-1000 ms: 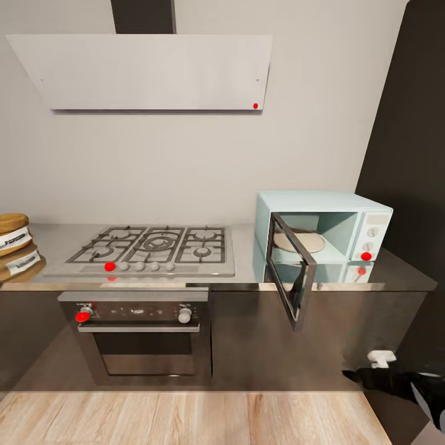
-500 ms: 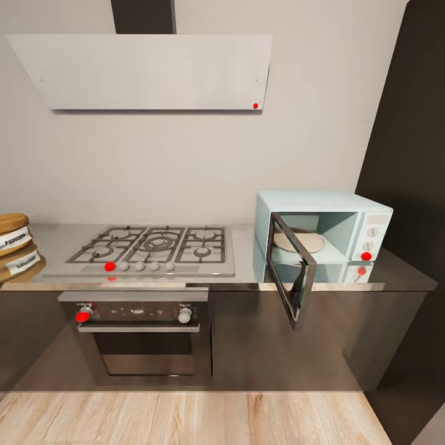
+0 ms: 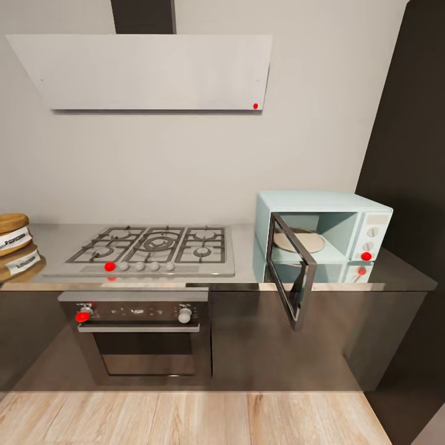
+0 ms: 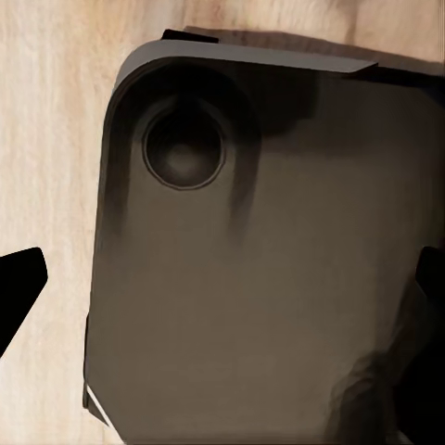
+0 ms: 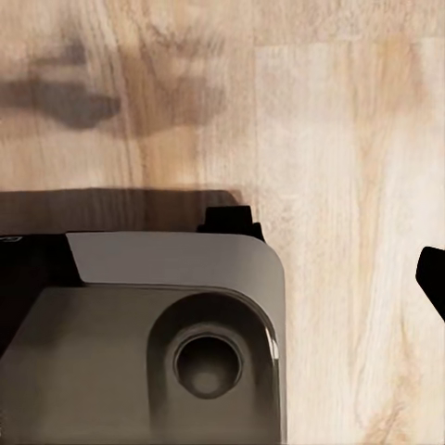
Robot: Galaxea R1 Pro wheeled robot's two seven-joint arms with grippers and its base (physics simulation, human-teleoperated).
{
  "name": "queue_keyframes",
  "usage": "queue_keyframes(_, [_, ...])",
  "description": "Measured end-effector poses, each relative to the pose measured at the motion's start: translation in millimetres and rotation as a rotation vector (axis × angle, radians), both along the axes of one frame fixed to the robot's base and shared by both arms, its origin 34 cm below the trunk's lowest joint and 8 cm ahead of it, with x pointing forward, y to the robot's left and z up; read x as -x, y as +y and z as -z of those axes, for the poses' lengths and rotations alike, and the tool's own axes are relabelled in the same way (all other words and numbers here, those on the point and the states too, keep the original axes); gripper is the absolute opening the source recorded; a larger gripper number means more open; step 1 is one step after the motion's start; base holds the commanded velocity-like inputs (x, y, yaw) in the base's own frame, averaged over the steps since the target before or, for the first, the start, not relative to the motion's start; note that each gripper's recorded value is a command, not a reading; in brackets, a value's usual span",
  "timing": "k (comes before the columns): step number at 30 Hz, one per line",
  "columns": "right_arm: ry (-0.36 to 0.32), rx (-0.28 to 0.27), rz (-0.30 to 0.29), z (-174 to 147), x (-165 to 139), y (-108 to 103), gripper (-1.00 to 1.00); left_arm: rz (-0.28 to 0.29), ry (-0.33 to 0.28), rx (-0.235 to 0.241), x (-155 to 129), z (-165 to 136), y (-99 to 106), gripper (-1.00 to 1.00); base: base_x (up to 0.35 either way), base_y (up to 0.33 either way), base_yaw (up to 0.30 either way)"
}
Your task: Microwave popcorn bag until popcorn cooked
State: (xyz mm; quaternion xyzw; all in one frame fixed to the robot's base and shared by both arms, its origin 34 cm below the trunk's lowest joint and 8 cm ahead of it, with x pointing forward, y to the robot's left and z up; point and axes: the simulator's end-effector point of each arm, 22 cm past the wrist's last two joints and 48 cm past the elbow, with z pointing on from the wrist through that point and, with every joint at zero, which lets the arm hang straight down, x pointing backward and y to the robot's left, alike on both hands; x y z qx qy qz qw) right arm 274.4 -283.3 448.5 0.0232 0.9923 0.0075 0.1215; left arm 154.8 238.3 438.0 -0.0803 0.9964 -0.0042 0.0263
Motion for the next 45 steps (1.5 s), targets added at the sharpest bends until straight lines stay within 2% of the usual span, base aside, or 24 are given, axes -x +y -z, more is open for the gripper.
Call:
queue_keyframes(11, [0.014, -0.003, 0.003, 0.8, 2.8, 1.3, 1.0, 0.002, 0.0, 0.003, 0.0, -0.1, -2.3, 1.0, 0.0, 0.0, 0.037])
queue_keyframes(28, [0.014, -0.002, 0.003, 0.7, 2.7, 1.1, 1.0, -0.004, -0.003, 0.0, -0.5, -0.1, -0.7, 1.0, 0.0, 0.0, 0.264])
queue_keyframes(33, [0.014, -0.002, 0.003, 0.8, 3.1, 1.0, 1.0, -0.006, -0.062, -0.011, -12.6, -1.2, 2.3, 1.0, 0.0, 0.0, 0.268])
queue_keyframes(45, [0.014, -0.002, 0.003, 0.8, 2.8, 1.2, 1.0, -0.009, -0.067, -0.012, -13.0, -1.3, 2.9, 1.0, 0.0, 0.0, 0.268])
